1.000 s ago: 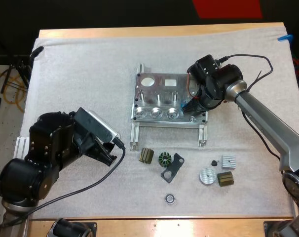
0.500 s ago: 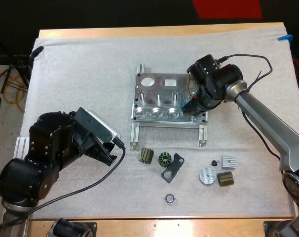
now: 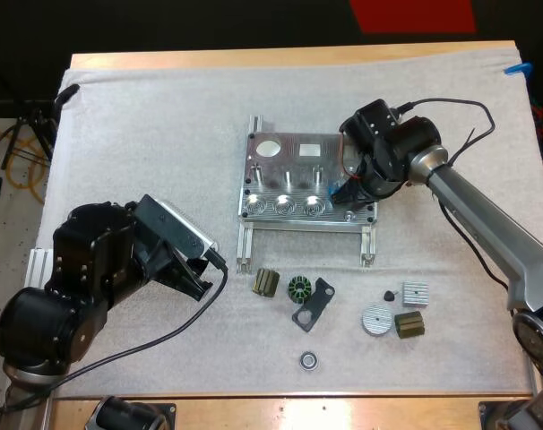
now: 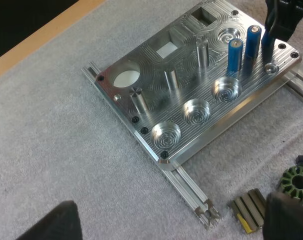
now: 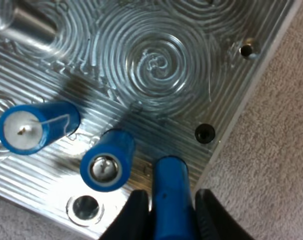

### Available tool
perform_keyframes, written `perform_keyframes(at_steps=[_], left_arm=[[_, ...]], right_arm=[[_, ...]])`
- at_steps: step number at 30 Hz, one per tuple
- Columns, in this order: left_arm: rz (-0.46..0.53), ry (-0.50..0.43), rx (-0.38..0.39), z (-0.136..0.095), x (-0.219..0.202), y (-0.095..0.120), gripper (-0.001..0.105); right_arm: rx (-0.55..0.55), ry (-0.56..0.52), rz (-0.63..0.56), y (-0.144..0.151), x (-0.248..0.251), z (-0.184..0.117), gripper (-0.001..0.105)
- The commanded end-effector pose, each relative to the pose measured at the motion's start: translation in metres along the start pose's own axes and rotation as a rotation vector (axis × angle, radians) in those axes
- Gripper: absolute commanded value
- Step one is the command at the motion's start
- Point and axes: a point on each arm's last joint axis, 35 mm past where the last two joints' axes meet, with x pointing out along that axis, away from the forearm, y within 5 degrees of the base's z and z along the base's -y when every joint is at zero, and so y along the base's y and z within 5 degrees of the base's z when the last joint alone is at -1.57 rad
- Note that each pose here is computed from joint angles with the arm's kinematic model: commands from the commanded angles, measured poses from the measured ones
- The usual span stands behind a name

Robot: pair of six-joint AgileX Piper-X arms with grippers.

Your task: Load cells from left to right

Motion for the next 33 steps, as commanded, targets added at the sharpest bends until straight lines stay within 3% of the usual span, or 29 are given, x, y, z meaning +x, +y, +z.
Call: perform_keyframes(at_steps=[1, 13, 33], left_arm=[[-0.004, -0.019, -0.010, 0.001, -0.002, 0.000, 0.072], [-0.004, -0.019, -0.010, 0.001, -0.002, 0.000, 0.072], [-0.004, -0.019, -0.010, 0.001, -0.002, 0.000, 0.072]], right_arm=[[-0.004, -0.007, 0.018, -0.001, -0.004, -0.001, 0.000], [-0.007, 0.077, 0.039, 0.006, 0.022, -0.019, 0.000], [0.029, 0.015, -0.025, 0.003, 0.022, -0.011, 0.000]])
